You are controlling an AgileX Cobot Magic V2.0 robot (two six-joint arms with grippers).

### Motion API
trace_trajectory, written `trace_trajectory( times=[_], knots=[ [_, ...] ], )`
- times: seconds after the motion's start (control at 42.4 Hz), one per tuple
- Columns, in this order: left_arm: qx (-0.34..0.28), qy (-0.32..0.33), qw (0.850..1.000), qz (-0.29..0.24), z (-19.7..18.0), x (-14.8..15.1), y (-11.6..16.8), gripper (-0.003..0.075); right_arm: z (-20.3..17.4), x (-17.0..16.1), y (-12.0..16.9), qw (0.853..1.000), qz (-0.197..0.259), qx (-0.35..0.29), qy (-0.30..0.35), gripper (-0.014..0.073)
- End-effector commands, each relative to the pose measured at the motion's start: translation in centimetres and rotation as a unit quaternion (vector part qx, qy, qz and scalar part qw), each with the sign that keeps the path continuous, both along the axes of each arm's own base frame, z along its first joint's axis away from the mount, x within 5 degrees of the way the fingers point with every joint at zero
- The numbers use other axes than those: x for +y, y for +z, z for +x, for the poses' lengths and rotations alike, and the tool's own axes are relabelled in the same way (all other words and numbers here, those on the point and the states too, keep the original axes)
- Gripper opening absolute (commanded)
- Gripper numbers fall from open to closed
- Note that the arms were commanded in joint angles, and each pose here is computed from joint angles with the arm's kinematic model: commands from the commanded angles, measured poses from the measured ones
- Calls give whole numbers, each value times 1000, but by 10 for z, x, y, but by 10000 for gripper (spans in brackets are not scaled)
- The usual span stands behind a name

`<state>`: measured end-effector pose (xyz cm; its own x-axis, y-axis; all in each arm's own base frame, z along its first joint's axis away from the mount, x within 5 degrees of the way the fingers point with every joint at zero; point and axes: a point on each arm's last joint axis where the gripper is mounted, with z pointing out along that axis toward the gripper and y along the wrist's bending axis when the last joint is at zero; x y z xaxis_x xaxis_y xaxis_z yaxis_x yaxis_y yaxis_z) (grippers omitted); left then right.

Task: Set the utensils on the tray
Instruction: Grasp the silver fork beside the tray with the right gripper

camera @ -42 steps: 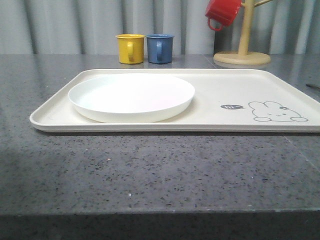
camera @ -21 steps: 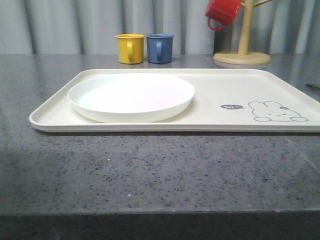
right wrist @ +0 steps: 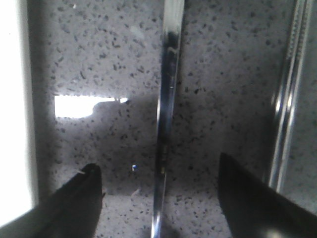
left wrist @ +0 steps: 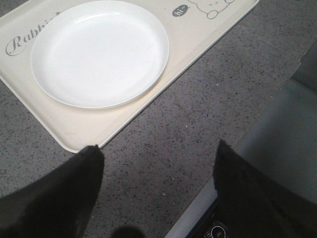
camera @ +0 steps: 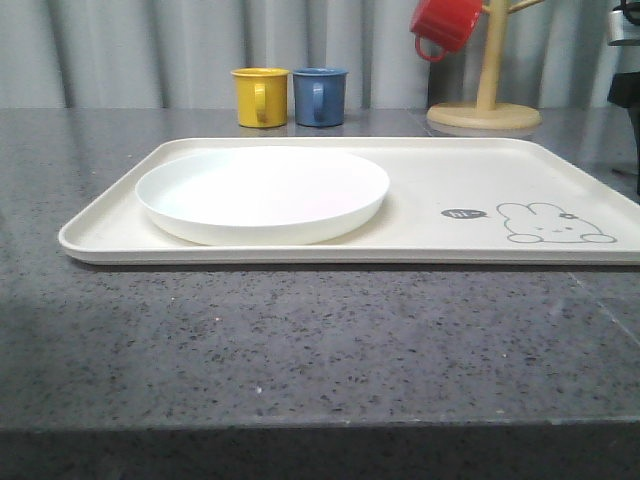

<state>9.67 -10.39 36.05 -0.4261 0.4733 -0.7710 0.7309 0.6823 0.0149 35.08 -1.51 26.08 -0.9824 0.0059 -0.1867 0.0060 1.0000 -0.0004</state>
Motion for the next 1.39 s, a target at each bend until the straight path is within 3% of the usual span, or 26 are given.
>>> trace_trajectory(
  times=[0.0,0.236,0.448,0.542,0.848,1.037,1.201,1.366],
  knots=[
    [-31,-2,999,-39,1,-3,14,471,0,-2,19,999,-2,-34,4,447],
    [-31,-2,999,-39,1,-3,14,471,1,-2,17,1000,-1,-27,4,305],
    [-31,-2,999,-39,1,-3,14,471,0,2,18,999,22,-26,-1,76],
    [-31,-2,999,-39,1,-3,14,471,-1,3,18,999,24,-24,-2,15],
    [-31,-2,999,-39,1,-3,14,471,-4,4,19,999,34,-6,-3,-1],
    [-31,-2,999,-39,1,-3,14,471,-10,11,52,999,46,-26,6,-1],
    [-31,-2,999,-39,1,-3,14,471,-24,49,91,994,72,-62,60,-1],
    [-31,-2,999,-39,1,-3,14,471,-32,102,106,987,90,-66,113,-1]
  ],
)
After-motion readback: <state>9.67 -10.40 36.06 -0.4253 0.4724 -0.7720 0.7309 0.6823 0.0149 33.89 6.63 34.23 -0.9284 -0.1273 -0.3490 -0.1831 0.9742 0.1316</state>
